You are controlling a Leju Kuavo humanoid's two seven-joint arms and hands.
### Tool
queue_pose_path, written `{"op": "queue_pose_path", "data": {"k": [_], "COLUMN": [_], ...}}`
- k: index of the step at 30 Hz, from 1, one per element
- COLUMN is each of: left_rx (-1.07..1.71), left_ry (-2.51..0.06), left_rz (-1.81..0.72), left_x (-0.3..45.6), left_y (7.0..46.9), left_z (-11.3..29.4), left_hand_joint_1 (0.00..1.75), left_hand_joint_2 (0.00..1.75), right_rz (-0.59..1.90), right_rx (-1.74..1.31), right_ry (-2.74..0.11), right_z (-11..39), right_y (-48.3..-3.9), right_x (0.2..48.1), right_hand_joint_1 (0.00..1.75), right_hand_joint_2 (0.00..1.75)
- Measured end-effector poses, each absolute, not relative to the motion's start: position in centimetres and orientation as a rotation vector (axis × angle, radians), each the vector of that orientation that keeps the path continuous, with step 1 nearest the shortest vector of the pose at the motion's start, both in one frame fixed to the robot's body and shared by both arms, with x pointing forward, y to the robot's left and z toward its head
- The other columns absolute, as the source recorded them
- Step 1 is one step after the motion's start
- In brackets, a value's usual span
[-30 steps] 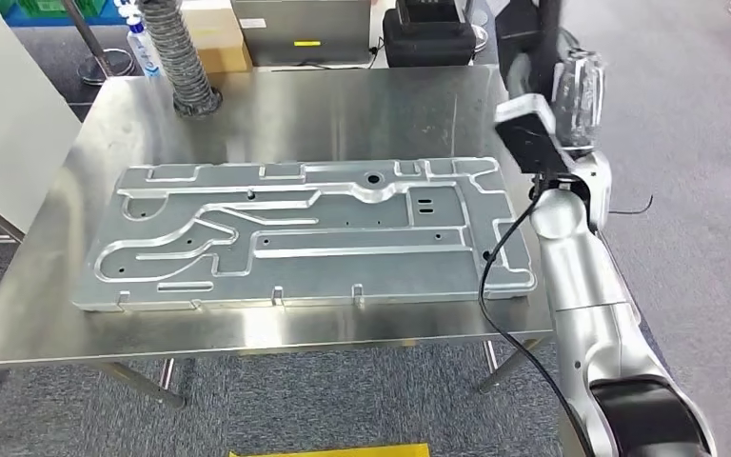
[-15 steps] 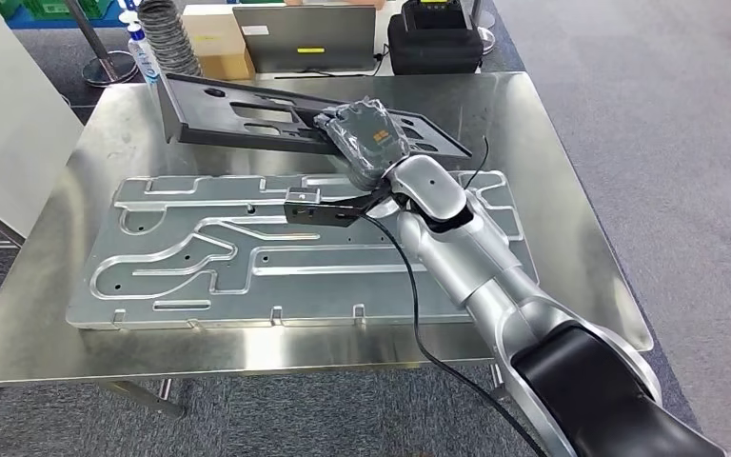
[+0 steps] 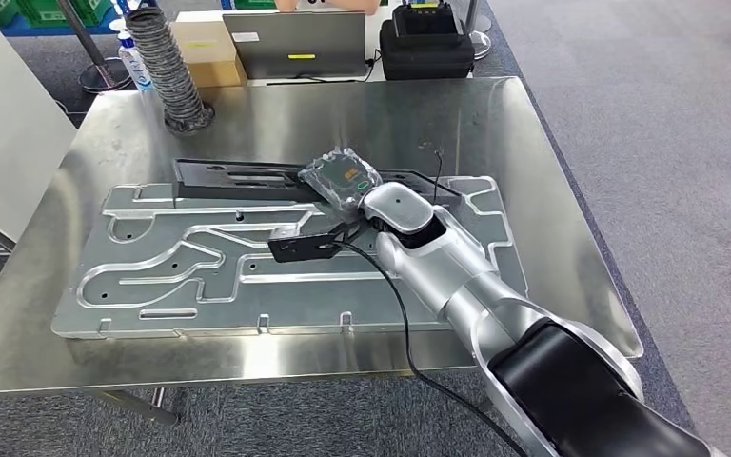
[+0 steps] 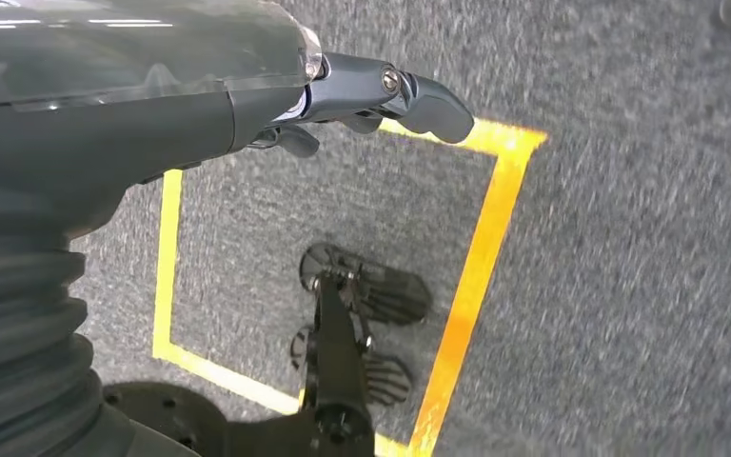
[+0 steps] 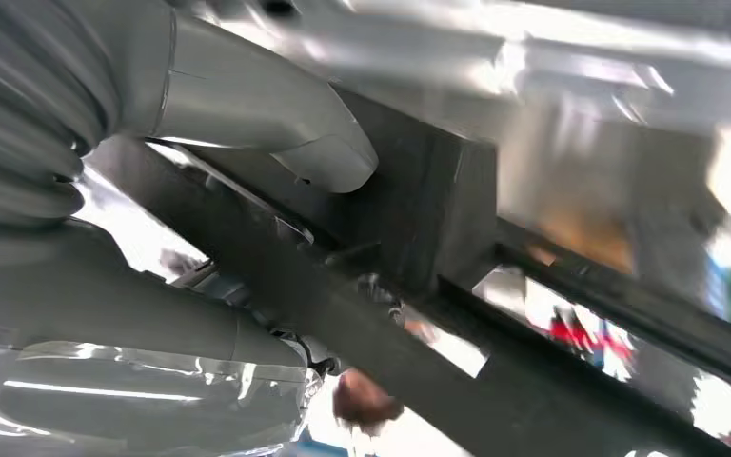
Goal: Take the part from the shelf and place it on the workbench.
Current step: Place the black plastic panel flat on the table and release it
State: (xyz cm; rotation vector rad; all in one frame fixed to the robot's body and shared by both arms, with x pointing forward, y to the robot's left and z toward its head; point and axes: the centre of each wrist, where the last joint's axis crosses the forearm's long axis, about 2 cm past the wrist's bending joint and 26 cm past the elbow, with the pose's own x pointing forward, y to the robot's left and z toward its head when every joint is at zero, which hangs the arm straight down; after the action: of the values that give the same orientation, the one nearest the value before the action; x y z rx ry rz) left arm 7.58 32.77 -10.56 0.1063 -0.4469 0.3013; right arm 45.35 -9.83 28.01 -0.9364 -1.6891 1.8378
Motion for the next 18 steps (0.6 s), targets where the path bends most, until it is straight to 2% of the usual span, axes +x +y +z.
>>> {"op": "queue_pose_path", "data": {"k": [8, 14, 18], "left_rx": [0.091, 0.08, 0.068], "left_ry": [-0.501, -0.53, -0.539], "left_rz": [0.307, 0.309, 0.31], "left_x": [7.7, 8.2, 8.6], "left_y": [32.5, 32.4, 32.2], "left_z": [-10.6, -10.5, -10.4], "left_hand_joint_1": [0.0, 0.0, 0.0], "left_hand_joint_2": [1.75, 1.75, 1.75], "right_rz": [1.867, 1.871, 1.865], "right_rx": [-0.793, -0.78, -0.797], "right_ry": [-1.311, -1.087, -0.993], "right_z": [23.6, 22.6, 22.2], "right_y": [-11.4, -12.4, -13.0], "right_x": [45.2, 45.3, 45.4], "right_hand_joint_1": [1.75, 1.75, 0.0], "right_hand_joint_2": [1.75, 1.75, 0.0]}}
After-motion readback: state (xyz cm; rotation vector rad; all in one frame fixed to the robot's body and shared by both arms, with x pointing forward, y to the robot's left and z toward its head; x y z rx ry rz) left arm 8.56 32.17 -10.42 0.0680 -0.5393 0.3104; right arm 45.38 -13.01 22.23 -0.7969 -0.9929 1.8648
